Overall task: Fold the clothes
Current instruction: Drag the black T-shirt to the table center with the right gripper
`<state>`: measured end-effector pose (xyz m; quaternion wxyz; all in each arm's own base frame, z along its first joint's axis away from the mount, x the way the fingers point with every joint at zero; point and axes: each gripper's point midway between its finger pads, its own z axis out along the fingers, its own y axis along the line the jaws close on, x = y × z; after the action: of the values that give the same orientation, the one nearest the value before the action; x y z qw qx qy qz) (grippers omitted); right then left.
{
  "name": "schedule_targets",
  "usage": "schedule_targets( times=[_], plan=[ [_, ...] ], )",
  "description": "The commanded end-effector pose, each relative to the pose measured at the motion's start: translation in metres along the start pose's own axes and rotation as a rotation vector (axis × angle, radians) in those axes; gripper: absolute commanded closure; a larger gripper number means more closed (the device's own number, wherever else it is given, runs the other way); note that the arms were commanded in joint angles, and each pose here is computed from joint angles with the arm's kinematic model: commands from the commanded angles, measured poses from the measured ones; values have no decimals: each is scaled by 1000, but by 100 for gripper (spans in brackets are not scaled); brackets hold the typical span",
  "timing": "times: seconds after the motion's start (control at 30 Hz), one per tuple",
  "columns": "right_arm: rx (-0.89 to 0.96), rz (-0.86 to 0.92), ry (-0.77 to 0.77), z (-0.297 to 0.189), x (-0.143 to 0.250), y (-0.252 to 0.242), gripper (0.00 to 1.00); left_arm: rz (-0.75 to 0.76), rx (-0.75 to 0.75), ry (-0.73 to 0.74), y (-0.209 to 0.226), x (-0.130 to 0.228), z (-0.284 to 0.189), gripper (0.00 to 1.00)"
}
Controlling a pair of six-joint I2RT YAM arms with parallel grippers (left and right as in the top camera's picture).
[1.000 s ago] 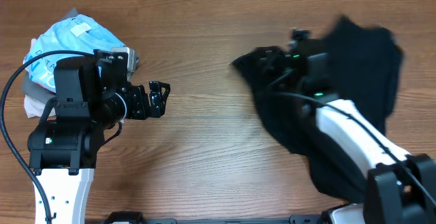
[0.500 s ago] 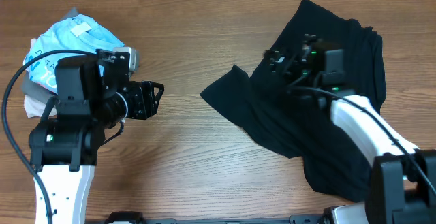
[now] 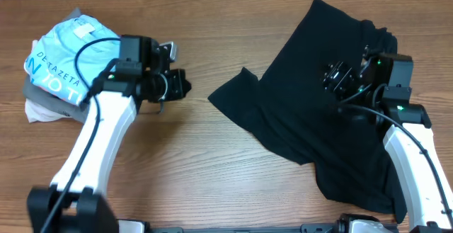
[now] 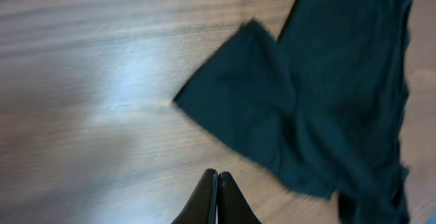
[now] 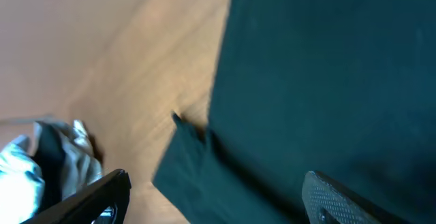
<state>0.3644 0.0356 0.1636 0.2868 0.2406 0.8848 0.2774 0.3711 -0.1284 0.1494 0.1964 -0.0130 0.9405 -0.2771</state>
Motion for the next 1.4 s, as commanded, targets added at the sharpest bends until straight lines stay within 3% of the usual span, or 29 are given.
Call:
schedule_targets(
  times=[0.0, 0.13, 0.3, 0.5, 0.7, 0.97, 1.2, 1.37],
  plan=[
    [51, -24, -14, -4, -2, -8, 14, -31, 61, 84, -16, 15, 34, 96],
    [109, -15, 0, -5, 3, -20, 11, 97, 11, 161, -22, 38, 86, 96],
    [129, -24, 27, -6, 9, -25, 10, 171, -175, 218, -1, 65, 132, 96],
    [143, -36, 50, -6, 15, -28, 9, 215, -277, 181, 15, 62, 154, 96],
    [192, -32, 44, -8, 15, -37, 7, 80, -496, 166, 71, 60, 146, 96],
    [319, -35, -12, -10, 5, -60, 3, -84, -721, 165, 157, 48, 99, 96],
    [408, -46, -78, 12, -17, -82, 0, -199, -762, 152, 193, 38, 73, 96],
    [415, -56, -125, 51, -36, -97, 1, -213, -762, 143, 192, 24, 64, 96]
  ],
)
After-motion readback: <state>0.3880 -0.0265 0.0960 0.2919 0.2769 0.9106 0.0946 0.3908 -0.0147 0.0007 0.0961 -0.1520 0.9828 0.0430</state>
